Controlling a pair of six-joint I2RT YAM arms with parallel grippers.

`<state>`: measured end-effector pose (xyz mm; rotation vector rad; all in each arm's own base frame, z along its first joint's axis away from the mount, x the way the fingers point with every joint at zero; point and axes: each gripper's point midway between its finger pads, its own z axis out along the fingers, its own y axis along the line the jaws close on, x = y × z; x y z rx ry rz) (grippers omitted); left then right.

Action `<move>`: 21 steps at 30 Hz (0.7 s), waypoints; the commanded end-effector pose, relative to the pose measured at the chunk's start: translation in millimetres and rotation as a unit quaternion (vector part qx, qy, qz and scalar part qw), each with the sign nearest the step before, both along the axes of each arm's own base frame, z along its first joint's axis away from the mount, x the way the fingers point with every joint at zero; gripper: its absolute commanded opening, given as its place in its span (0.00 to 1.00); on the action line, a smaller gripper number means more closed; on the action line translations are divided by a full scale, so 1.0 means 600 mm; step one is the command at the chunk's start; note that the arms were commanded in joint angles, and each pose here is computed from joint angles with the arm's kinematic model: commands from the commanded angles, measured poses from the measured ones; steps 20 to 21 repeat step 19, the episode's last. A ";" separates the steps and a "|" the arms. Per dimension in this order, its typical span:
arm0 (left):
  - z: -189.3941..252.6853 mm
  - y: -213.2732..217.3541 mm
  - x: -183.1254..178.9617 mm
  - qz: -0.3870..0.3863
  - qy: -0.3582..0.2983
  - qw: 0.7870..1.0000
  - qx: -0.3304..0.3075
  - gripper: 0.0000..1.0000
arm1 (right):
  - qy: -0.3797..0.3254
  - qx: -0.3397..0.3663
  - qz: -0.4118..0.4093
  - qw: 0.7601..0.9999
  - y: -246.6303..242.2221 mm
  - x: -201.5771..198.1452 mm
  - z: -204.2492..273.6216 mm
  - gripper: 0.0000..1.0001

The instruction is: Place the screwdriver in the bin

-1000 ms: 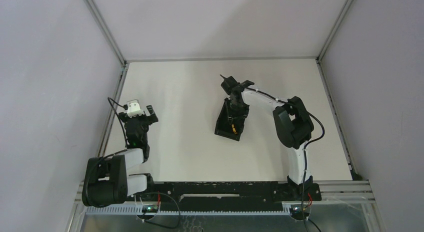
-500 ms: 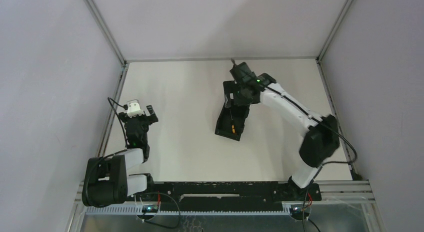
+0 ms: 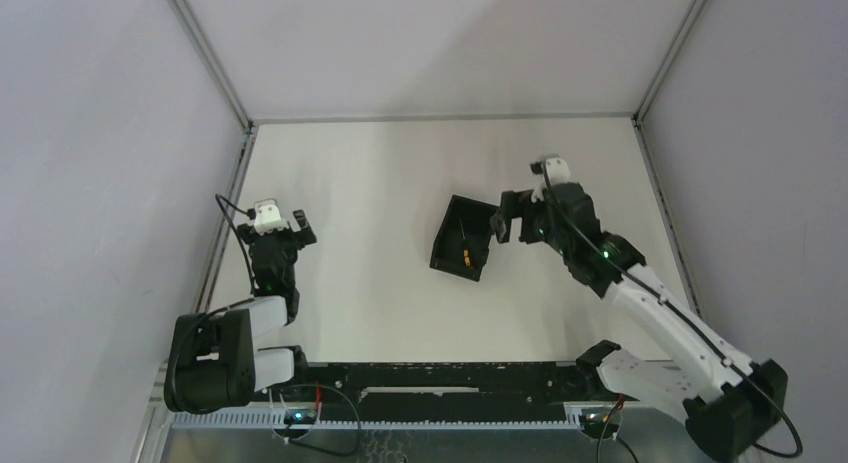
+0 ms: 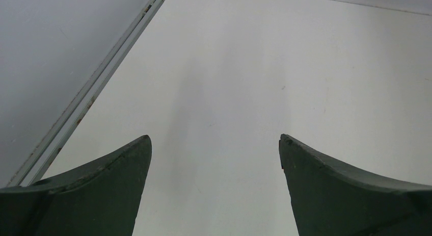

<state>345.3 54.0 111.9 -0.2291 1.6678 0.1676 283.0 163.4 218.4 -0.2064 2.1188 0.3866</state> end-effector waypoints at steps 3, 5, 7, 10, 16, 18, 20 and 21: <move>0.045 -0.001 0.021 -0.002 -0.038 0.999 0.010 1.00 | -0.091 0.053 -0.051 0.993 -0.047 -0.006 -0.009 1.00; 0.045 -0.001 0.021 -0.002 -0.037 0.999 0.011 1.00 | -0.093 0.057 -0.077 0.991 -0.066 -0.012 -0.033 1.00; 0.044 -0.001 0.020 -0.003 -0.036 0.999 0.010 1.00 | -0.090 0.051 -0.099 0.990 -0.083 -0.018 -0.068 1.00; 0.044 -0.001 0.020 -0.003 -0.037 0.999 0.010 1.00 | -0.091 0.052 -0.107 0.989 -0.092 -0.026 -0.098 1.00; 0.044 -0.001 0.020 -0.003 -0.036 0.999 0.010 1.00 | -0.087 0.051 -0.125 0.987 -0.104 -0.032 -0.138 1.00; 0.045 -0.001 0.021 -0.003 -0.038 0.999 0.011 1.00 | -0.088 0.052 -0.118 0.988 -0.100 -0.033 -0.140 1.00; 0.045 -0.001 0.020 -0.003 -0.037 0.999 0.010 1.00 | -0.090 0.053 -0.116 0.988 -0.099 -0.032 -0.139 1.00; 0.045 -0.001 0.020 -0.003 -0.037 0.999 0.010 1.00 | -0.090 0.053 -0.116 0.988 -0.099 -0.032 -0.139 1.00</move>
